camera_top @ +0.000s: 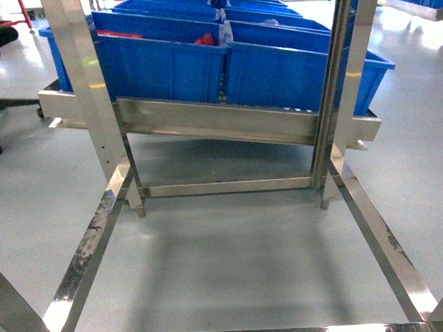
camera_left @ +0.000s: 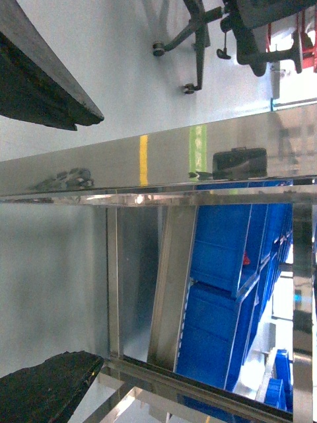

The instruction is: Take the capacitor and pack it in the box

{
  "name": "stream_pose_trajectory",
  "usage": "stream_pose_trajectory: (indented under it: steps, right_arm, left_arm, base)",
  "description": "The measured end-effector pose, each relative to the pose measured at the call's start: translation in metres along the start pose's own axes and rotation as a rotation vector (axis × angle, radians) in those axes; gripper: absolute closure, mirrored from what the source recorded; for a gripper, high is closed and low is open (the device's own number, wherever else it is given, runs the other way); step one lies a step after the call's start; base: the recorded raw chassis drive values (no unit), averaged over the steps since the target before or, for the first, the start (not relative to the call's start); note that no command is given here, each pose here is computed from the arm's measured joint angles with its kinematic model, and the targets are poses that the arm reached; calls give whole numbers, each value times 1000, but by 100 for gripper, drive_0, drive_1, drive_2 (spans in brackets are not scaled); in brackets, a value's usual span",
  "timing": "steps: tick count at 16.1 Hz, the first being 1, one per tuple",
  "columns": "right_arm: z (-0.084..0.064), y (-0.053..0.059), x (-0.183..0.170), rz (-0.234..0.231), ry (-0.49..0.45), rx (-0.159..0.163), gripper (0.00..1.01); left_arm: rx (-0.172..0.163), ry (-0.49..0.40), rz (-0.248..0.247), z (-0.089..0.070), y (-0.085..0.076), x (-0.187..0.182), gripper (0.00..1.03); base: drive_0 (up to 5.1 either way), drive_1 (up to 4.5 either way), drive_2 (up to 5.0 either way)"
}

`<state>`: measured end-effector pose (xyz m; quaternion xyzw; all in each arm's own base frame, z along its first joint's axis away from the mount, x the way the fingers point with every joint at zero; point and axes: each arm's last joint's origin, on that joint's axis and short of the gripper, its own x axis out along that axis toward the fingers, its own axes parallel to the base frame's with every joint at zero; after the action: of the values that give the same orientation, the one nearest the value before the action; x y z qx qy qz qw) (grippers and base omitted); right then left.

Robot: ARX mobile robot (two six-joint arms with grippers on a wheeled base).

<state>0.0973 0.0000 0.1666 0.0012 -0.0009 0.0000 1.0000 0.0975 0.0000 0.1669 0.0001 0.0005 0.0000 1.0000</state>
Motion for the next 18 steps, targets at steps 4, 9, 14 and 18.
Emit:
stream_pose_trajectory:
  steps: [4,9,14,18]
  right_arm:
    - [0,0,0,0,0,0,3]
    - [0,0,0,0,0,0,3]
    - [0,0,0,0,0,0,3]
    - [0,0,0,0,0,0,3]
  left_arm:
    - [0,0,0,0,0,0,5]
    - [0,0,0,0,0,0,5]
    - [0,0,0,0,0,0,5]
    - [0,0,0,0,0,0,5]
  base:
    - [0,0,0]
    - [0,0,0]
    - [0,0,0]
    - [0,0,0]
